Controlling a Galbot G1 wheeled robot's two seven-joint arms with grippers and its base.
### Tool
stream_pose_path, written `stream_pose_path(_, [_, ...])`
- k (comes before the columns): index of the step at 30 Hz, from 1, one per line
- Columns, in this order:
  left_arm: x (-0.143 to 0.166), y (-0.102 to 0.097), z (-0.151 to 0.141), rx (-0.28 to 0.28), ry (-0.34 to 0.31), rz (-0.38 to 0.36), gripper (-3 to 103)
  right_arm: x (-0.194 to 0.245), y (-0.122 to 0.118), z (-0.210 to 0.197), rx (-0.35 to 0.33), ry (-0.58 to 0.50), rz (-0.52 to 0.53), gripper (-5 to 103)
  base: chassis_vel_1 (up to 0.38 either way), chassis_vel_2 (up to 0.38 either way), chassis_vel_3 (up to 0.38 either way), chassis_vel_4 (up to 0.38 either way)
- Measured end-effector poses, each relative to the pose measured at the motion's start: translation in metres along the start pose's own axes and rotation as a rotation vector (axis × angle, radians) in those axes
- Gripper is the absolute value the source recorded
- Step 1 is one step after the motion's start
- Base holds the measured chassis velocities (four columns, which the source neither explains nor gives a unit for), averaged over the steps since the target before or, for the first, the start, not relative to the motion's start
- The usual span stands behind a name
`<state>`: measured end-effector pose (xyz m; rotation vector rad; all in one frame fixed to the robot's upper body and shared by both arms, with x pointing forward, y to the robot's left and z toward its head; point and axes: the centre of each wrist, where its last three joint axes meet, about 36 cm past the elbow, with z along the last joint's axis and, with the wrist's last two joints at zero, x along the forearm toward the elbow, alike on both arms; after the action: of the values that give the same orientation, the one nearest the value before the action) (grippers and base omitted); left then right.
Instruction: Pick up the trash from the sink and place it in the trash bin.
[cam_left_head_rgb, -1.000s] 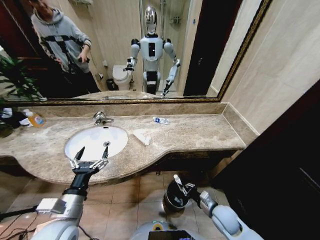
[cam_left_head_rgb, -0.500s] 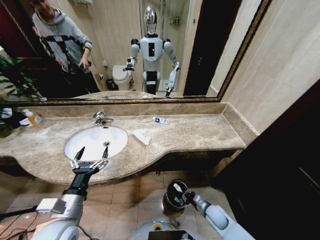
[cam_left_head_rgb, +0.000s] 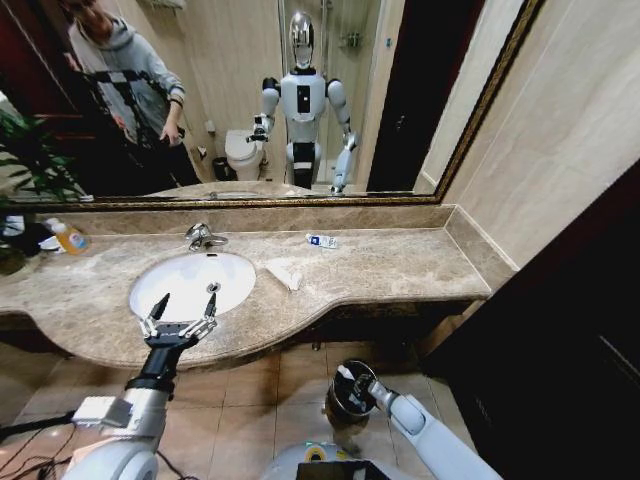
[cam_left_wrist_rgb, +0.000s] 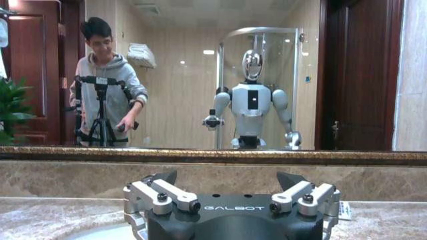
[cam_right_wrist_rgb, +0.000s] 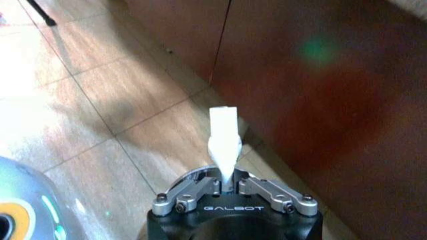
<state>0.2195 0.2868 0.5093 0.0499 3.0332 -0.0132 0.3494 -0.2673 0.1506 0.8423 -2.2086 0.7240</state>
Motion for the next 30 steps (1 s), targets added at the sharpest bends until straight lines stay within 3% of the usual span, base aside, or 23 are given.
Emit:
stream_pose_path(14, [0.0, 0.0, 0.0, 0.0, 0.0, 0.0, 100, -0.022, -0.005, 0.038, -0.002, 0.073, 0.008, 8, 0.0, 0.0, 0.0, 0.0])
stream_pose_path(16, [0.0, 0.0, 0.0, 0.0, 0.0, 0.0, 100, -0.021, -0.006, 0.04, -0.003, 0.075, 0.014, 19, 0.0, 0.0, 0.0, 0.0])
stream_pose_path(18, [0.0, 0.0, 0.0, 0.0, 0.0, 0.0, 100, -0.02, -0.007, 0.041, -0.004, 0.075, 0.017, 19, 0.0, 0.0, 0.0, 0.0])
stream_pose_path(21, [0.0, 0.0, 0.0, 0.0, 0.0, 0.0, 100, -0.019, -0.006, 0.044, -0.009, 0.079, 0.024, 35, 0.0, 0.0, 0.0, 0.0])
stream_pose_path(22, [0.0, 0.0, 0.0, 0.0, 0.0, 0.0, 100, -0.018, -0.005, 0.045, -0.01, 0.079, 0.024, 35, 0.0, 0.0, 0.0, 0.0])
stream_pose_path(23, [0.0, 0.0, 0.0, 0.0, 0.0, 0.0, 100, -0.017, -0.004, 0.046, -0.011, 0.08, 0.024, 46, 0.0, 0.0, 0.0, 0.0])
stream_pose_path(25, [0.0, 0.0, 0.0, 0.0, 0.0, 0.0, 100, -0.017, -0.003, 0.047, -0.011, 0.081, 0.024, 46, 0.0, 0.0, 0.0, 0.0])
stream_pose_path(27, [0.0, 0.0, 0.0, 0.0, 0.0, 0.0, 100, -0.015, -0.002, 0.048, -0.014, 0.082, 0.025, 57, 0.0, 0.0, 0.0, 0.0])
stream_pose_path(29, [0.0, 0.0, 0.0, 0.0, 0.0, 0.0, 100, -0.015, -0.001, 0.048, -0.014, 0.081, 0.025, 57, 0.0, 0.0, 0.0, 0.0])
stream_pose_path(30, [0.0, 0.0, 0.0, 0.0, 0.0, 0.0, 100, -0.014, -0.001, 0.048, -0.014, 0.08, 0.026, 63, 0.0, 0.0, 0.0, 0.0])
